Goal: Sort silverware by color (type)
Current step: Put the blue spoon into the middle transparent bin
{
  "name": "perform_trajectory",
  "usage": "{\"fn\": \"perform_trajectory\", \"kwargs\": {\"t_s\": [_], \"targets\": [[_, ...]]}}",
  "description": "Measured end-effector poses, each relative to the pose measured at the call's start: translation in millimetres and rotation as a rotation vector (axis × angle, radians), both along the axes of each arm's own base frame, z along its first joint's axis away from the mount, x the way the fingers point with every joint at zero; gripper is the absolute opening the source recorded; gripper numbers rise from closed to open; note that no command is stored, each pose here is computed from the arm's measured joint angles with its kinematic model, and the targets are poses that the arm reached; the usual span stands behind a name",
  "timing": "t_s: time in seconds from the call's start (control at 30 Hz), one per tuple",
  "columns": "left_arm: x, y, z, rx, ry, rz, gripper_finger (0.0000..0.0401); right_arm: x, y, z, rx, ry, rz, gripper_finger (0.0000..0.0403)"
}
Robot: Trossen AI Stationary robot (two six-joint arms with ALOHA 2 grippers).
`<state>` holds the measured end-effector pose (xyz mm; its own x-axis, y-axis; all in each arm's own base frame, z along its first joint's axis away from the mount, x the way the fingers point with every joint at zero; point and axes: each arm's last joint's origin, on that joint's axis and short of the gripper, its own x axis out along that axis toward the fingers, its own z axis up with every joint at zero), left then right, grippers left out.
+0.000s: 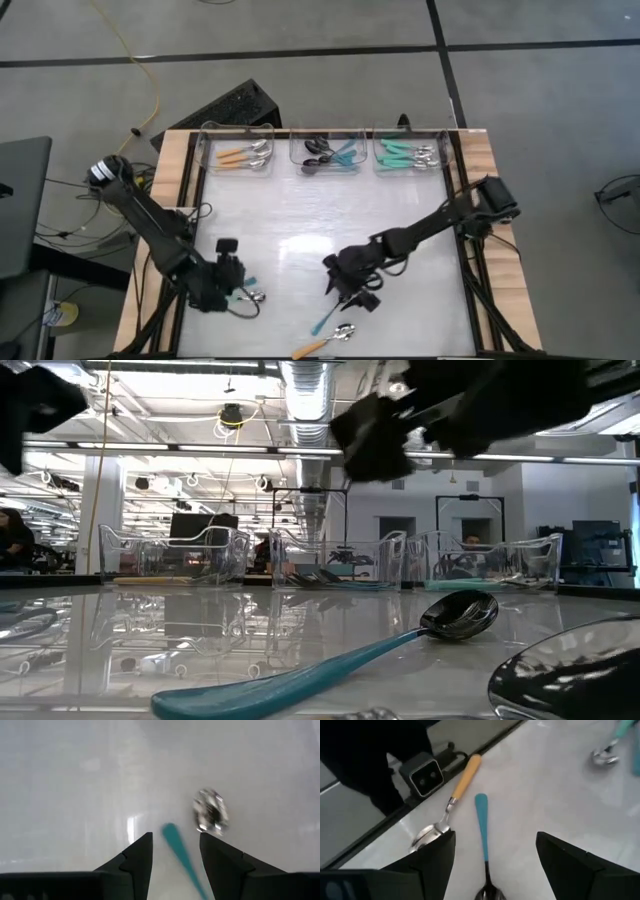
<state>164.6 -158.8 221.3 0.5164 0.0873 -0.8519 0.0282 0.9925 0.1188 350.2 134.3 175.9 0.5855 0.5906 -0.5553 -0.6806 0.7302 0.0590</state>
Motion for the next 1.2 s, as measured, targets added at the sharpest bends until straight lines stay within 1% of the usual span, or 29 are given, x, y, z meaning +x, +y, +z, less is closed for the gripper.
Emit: {"fn": "perform_trajectory", "kwargs": {"t_s": [0.1, 0.2, 0.33, 0.4, 0.5, 0.57, 0.73, 0.87, 0.97, 1.0, 1.07, 1.13, 1.2], "targets": [[-2, 19, 14, 0.011, -0.039, 0.056, 0.0148, 12, 10, -11, -0.043, 0.051, 0.033, 0.0301], [-5, 35, 26, 0.024, -0.086, 0.098, 0.0148, 19, 21, -25, -0.092, 0.067, 0.069, 0.0301], [-9, 51, 41, 0.011, -0.143, 0.111, 0.0148, 22, 31, -36, -0.123, 0.083, 0.041, 0.0299], [-11, 58, 46, 0.009, -0.165, 0.115, 0.0148, 22, 33, -40, -0.174, 0.084, -0.005, 0.0290], [-13, 65, 51, 0.013, -0.197, 0.135, 0.0148, 19, 34, -47, -0.296, 0.077, -0.063, 0.0267], [-13, 68, 53, 0.013, -0.212, 0.151, 0.0148, 18, 33, -52, -0.322, 0.095, -0.067, 0.0243], [-13, 70, 54, 0.018, -0.213, 0.150, 0.0148, 17, 36, -60, -0.227, 0.188, -0.038, 0.0168], [-13, 70, 54, 0.027, -0.212, 0.141, 0.0148, 16, 38, -61, -0.222, 0.193, -0.034, 0.0098], [-13, 70, 54, 0.041, -0.216, 0.135, 0.0148, 16, 33, -57, -0.212, 0.201, -0.042, 0.0038], [-13, 70, 54, 0.044, -0.218, 0.137, 0.0148, 17, 31, -56, -0.204, 0.205, -0.044, 0.0023], [-13, 70, 54, 0.053, -0.225, 0.143, 0.0148, 17, 25, -51, -0.190, 0.221, -0.064, 0.0019], [-13, 71, 54, 0.065, -0.238, 0.157, 0.0148, 15, 14, -42, -0.186, 0.251, -0.096, 0.0027], [-13, 71, 55, 0.075, -0.254, 0.179, 0.0148, 15, 0, -27, -0.179, 0.254, -0.134, 0.0034]]}}
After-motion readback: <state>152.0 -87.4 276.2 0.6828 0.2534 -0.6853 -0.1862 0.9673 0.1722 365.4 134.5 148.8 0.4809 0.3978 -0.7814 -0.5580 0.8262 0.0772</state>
